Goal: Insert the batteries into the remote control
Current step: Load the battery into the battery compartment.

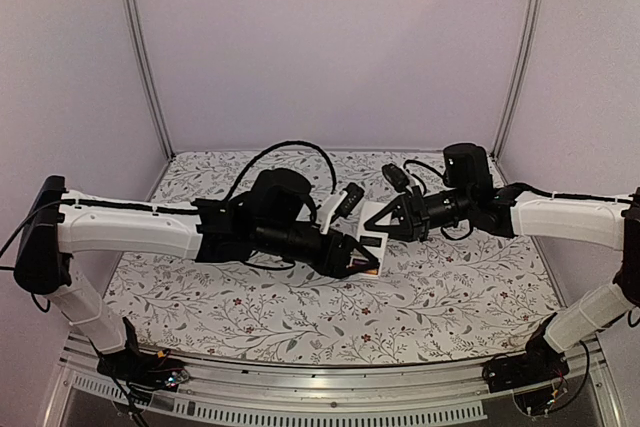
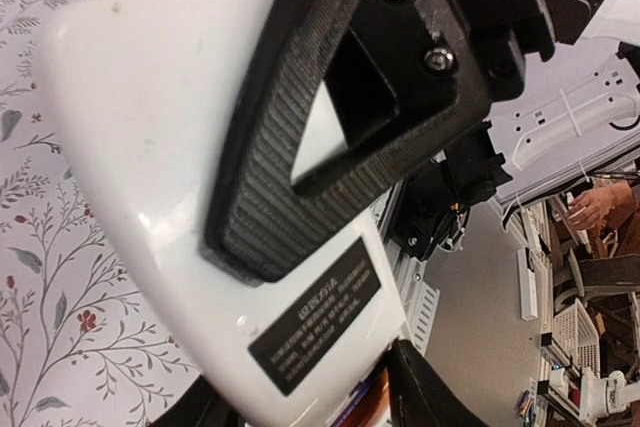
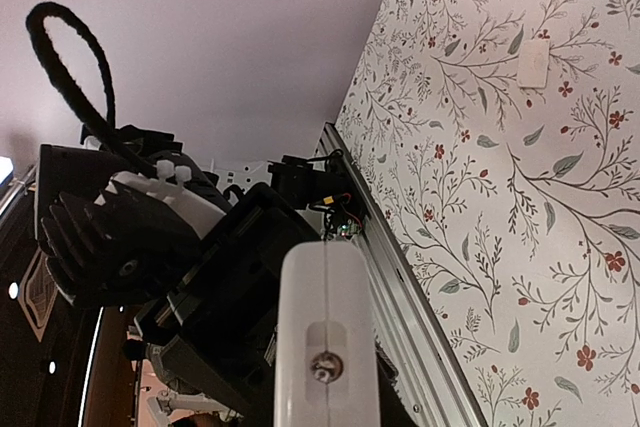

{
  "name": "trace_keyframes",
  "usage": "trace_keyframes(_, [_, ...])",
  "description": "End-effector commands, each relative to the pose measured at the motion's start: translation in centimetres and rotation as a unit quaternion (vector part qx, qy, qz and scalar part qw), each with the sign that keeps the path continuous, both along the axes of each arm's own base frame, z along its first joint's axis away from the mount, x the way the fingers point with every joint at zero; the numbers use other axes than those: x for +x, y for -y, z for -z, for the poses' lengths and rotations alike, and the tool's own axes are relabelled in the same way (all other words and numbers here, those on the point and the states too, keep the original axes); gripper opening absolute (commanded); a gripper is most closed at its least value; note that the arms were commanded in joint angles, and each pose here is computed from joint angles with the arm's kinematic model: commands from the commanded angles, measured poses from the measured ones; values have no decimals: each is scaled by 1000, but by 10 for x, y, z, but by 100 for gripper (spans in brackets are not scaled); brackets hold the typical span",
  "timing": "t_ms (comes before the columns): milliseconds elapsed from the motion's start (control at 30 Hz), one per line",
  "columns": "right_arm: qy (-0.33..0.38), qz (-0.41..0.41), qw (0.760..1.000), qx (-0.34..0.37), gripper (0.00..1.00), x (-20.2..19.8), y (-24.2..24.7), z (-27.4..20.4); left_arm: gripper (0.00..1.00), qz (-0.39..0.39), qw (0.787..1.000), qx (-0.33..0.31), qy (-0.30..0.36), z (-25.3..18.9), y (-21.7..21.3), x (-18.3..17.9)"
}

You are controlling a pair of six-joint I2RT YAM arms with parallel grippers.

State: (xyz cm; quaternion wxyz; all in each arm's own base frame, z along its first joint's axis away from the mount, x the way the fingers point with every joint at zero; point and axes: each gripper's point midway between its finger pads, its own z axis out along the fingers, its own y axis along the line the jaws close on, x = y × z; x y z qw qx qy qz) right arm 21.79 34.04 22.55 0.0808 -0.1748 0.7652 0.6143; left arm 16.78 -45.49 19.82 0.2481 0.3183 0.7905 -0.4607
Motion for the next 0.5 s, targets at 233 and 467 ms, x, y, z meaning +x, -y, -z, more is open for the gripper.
trace_keyframes(233, [28, -6, 999, 36, 0, -4, 1, -27, 38, 36, 999, -31, 3, -10, 4, -9])
trace_keyframes(467, [37, 1, 999, 40, 0, -3, 8, -30, 49, 42, 998, -43, 35, -24, -9, -7])
